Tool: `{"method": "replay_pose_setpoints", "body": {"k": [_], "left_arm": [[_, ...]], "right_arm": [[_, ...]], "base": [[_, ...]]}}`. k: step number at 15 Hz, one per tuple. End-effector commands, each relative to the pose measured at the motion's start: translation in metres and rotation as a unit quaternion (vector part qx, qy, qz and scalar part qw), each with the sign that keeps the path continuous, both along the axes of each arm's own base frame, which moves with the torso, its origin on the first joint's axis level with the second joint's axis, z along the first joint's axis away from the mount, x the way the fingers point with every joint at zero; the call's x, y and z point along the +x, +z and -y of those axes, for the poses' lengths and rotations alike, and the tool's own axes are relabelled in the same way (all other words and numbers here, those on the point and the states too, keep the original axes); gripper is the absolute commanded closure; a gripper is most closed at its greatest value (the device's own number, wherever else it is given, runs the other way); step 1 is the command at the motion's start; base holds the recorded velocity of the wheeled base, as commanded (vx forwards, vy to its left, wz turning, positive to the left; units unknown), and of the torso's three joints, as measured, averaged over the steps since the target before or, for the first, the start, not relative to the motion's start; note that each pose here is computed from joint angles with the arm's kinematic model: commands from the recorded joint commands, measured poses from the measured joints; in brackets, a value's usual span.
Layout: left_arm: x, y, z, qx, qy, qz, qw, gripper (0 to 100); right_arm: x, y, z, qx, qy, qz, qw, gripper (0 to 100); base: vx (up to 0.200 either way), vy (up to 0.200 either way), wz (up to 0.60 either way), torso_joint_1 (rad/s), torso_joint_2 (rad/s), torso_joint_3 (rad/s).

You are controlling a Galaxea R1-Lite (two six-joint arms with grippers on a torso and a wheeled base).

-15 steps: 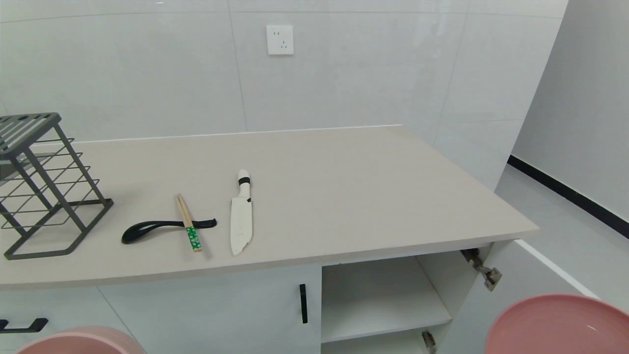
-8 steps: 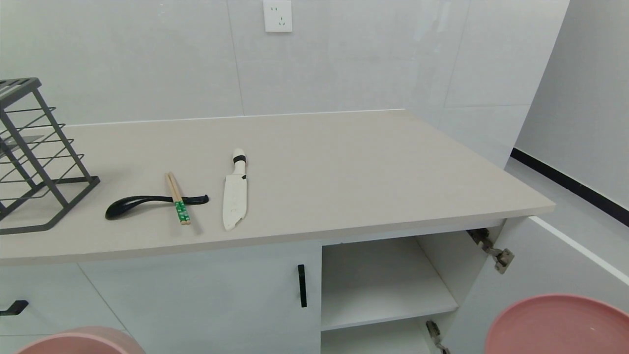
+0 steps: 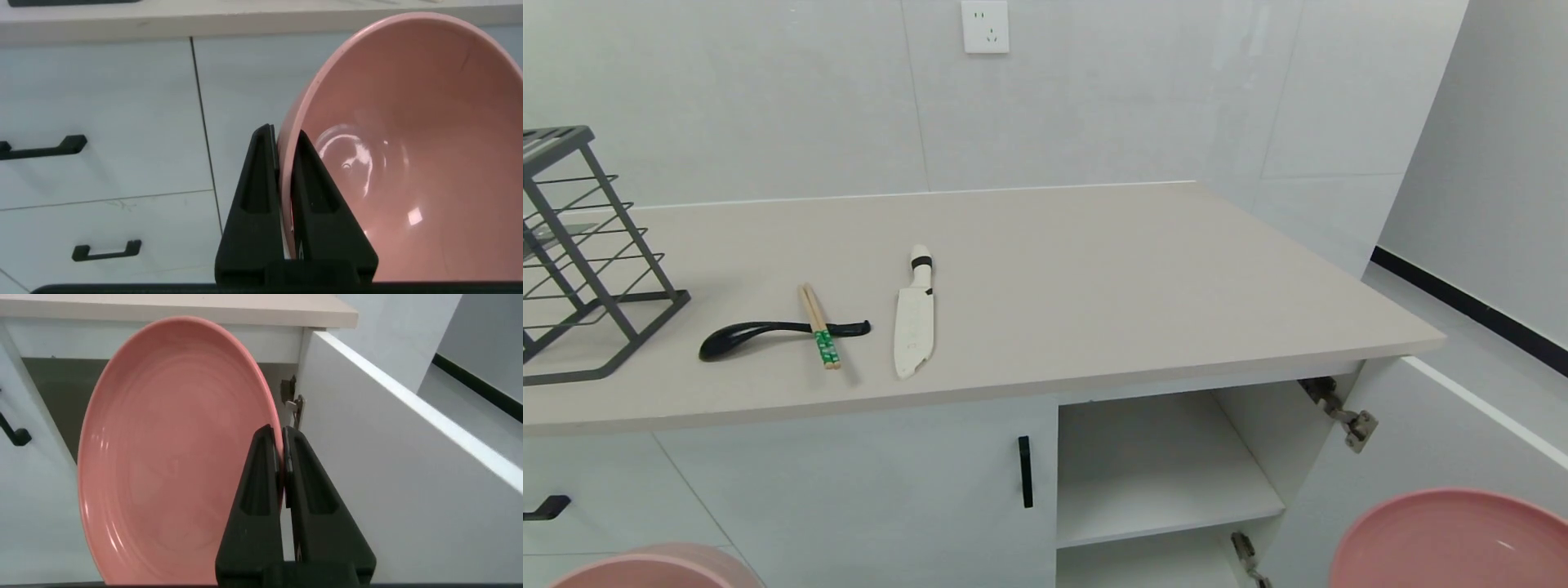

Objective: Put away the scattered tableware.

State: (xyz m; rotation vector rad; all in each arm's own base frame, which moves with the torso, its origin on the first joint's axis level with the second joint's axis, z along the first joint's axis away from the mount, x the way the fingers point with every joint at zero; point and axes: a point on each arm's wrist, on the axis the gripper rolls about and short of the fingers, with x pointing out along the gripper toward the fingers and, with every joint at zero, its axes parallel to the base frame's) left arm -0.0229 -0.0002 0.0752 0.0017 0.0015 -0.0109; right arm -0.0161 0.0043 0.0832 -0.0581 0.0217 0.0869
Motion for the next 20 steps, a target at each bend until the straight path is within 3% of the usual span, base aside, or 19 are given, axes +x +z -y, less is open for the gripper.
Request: {"method": "replay_pose_setpoints", "body": {"k": [1,7,13,17,20], "left_arm": [[0.0001,0.0002,0.0,0.0,0.0,0.0,1.0,100],[0.0001,0.0002,0.0,0.0,-0.001,0.0,1.0,100],[0.0001,0.0002,0.0,0.0,-0.001,0.0,1.0,100],[0.0001,0.0002,0.0,-0.001,-0.001,0.0,1.0,100],[0.0001,0.0002,0.0,-0.002,0.0,0.0,1.0,100]], "right_arm": [[0.0002,0.0002,0.0,0.0,0.001,0.0,1.0,100],[0.0002,0.0002,0.0,-0.001,0.001,0.0,1.0,100],[0.0002,0.0002,0.0,0.003,0.001,0.0,1.0,100],[0.0002,0.0002,0.0,0.003,0.001,0.0,1.0,100],[0.0002,0.0002,0.0,0.003,0.001,0.0,1.0,100]], "base": [[0.0,0.0,0.0,-0.017,0.1,0.09],[0.0,0.0,0.0,-0.02,0.02,-0.003],[0.0,0.0,0.0,-0.435,0.14,-0.279],[0.0,0.0,0.0,-0.09,0.03,-0.071],[0.0,0.0,0.0,-0.054,0.3,0.224]]}}
